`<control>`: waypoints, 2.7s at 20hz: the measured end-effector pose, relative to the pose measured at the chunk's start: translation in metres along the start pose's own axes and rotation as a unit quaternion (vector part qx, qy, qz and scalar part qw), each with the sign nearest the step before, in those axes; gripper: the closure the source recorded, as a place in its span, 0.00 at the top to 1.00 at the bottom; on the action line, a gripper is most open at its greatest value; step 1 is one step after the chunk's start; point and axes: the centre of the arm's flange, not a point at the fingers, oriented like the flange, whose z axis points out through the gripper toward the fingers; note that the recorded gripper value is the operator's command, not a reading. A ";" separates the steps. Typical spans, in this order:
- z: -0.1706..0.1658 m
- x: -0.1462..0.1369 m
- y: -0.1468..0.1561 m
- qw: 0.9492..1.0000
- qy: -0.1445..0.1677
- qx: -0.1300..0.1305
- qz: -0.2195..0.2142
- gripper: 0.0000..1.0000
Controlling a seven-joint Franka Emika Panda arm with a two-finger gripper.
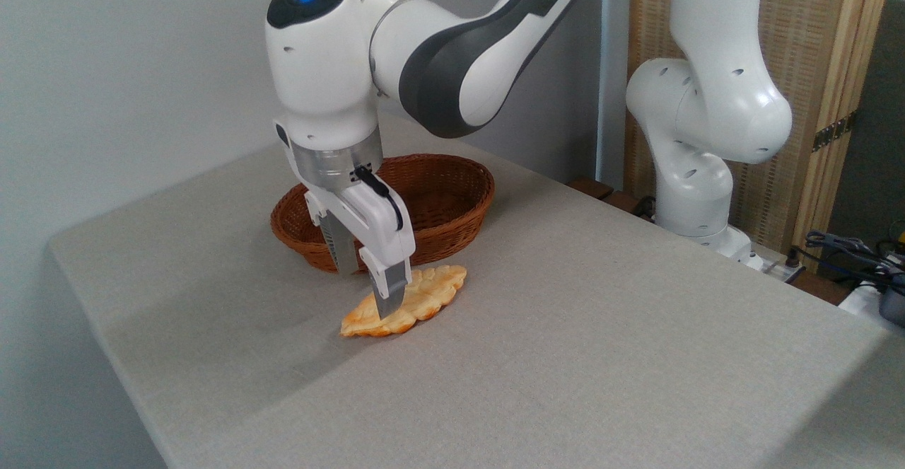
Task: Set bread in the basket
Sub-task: 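Move the gripper down onto the golden flat bread on the table, then close the gripper on the golden bread's edge, then lift the bread and carry it over the wicker basket, then release the bread into the basket and raise the gripper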
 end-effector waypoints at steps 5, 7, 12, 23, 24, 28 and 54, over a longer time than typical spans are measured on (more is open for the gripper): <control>0.019 0.001 -0.006 1.000 -0.013 -0.010 -0.003 1.00; 0.026 0.001 -0.007 1.000 -0.021 -0.011 -0.001 1.00; 0.043 0.010 0.000 0.999 -0.038 -0.015 0.013 1.00; 0.047 0.013 0.002 0.998 -0.042 -0.015 0.039 0.39; 0.047 0.013 0.002 0.998 -0.042 -0.015 0.041 0.39; 0.047 0.013 0.002 0.998 -0.042 -0.015 0.042 0.42; -0.055 0.038 0.113 1.000 -0.022 0.003 0.011 0.58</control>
